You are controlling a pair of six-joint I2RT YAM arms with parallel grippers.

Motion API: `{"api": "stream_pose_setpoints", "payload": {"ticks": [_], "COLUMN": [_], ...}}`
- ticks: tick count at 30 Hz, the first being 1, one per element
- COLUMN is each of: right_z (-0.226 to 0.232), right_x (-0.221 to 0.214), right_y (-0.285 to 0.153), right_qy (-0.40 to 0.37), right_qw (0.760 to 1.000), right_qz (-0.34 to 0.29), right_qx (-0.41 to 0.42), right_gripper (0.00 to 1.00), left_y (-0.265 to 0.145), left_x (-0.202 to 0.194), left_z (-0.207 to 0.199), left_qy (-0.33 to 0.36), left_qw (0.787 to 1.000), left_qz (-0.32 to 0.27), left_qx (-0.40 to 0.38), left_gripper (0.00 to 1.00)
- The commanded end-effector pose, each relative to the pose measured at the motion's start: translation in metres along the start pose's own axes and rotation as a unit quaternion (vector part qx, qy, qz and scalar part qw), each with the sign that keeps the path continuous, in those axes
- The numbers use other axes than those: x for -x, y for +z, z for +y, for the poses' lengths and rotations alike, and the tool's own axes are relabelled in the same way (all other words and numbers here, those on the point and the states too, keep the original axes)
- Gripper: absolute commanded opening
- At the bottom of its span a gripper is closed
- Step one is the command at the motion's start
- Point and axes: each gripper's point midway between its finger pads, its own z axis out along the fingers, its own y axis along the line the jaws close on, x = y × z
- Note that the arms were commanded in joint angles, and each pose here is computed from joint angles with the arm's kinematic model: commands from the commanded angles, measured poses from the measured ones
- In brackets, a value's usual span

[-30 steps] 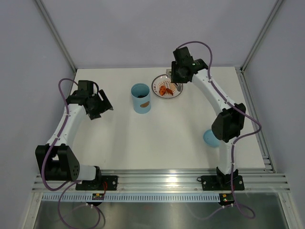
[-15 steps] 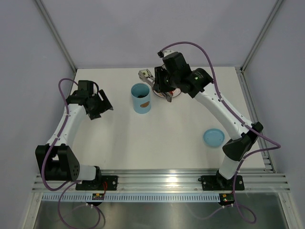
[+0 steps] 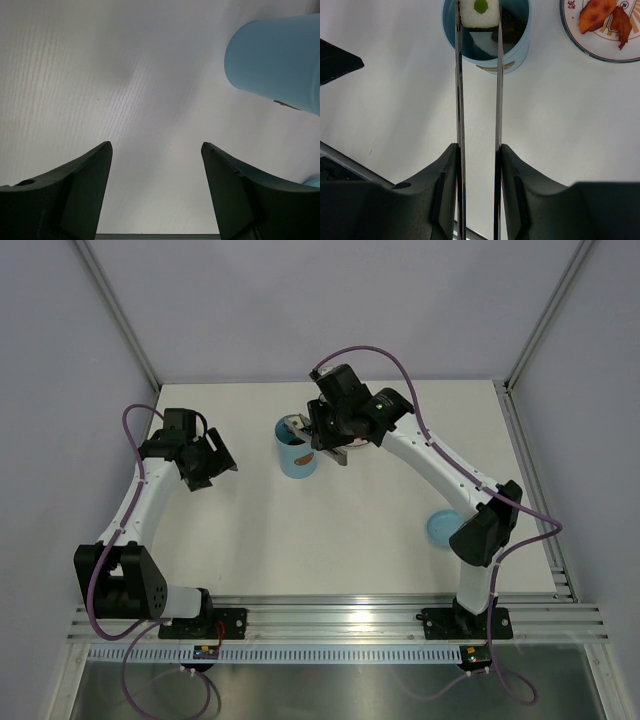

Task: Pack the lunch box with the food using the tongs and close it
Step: Place the fake food in the packing box.

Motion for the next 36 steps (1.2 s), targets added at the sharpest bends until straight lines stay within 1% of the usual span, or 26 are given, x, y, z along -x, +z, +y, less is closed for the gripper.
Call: {"api": "stream_pose_setpoints", "payload": {"ticks": [1,5,6,9,10,16,27,30,33,36], "right_z": [0.01,0.01,0.01,0.01,0.01,0.012,0.017,0.014,0.007,-0.007], "right_x": [0.009,0.009,0.01,0.01,0.011,0.013,0.024,0.032,0.046,0.053], "right_y": [0.001,0.002,0.003,0.002,0.001,-0.002,-0.011,-0.02,-0.041,-0.052], "right_qy": [-0.012,-0.013,-0.013,-0.013,-0.013,-0.013,-0.014,-0.012,-0.011,-0.006], "right_qw": [1.0,1.0,1.0,1.0,1.0,1.0,0.999,0.998,0.996,0.993], "right_qz": [-0.012,-0.01,-0.011,-0.013,-0.013,-0.017,-0.035,-0.053,-0.09,-0.111], "right_qx": [0.015,0.017,0.016,0.015,0.016,0.018,0.02,0.012,-0.003,-0.032], "right_gripper": [0.24,0.34,0.4,0.45,0.48,0.5,0.5,0.49,0.48,0.48], "left_y": [-0.01,-0.009,-0.009,-0.007,-0.007,-0.006,-0.007,-0.008,-0.01,-0.011], "left_x": [0.013,0.012,0.012,0.011,0.011,0.01,0.01,0.01,0.011,0.012], "left_z": [-0.008,-0.008,-0.008,-0.007,-0.007,-0.007,-0.007,-0.008,-0.008,-0.008], "left_qy": [0.001,0.002,0.002,0.001,0.002,0.001,0.002,0.001,0.003,0.003], "left_qw": [0.999,1.0,1.0,1.0,1.0,1.0,1.0,1.0,0.999,0.999], "left_qz": [-0.027,-0.026,-0.026,-0.023,-0.023,-0.022,-0.022,-0.024,-0.025,-0.026], "left_qx": [-0.019,-0.018,-0.018,-0.017,-0.017,-0.017,-0.019,-0.02,-0.021,-0.02], "left_gripper": [0.77,0.76,0.76,0.77,0.76,0.77,0.76,0.76,0.76,0.77]}}
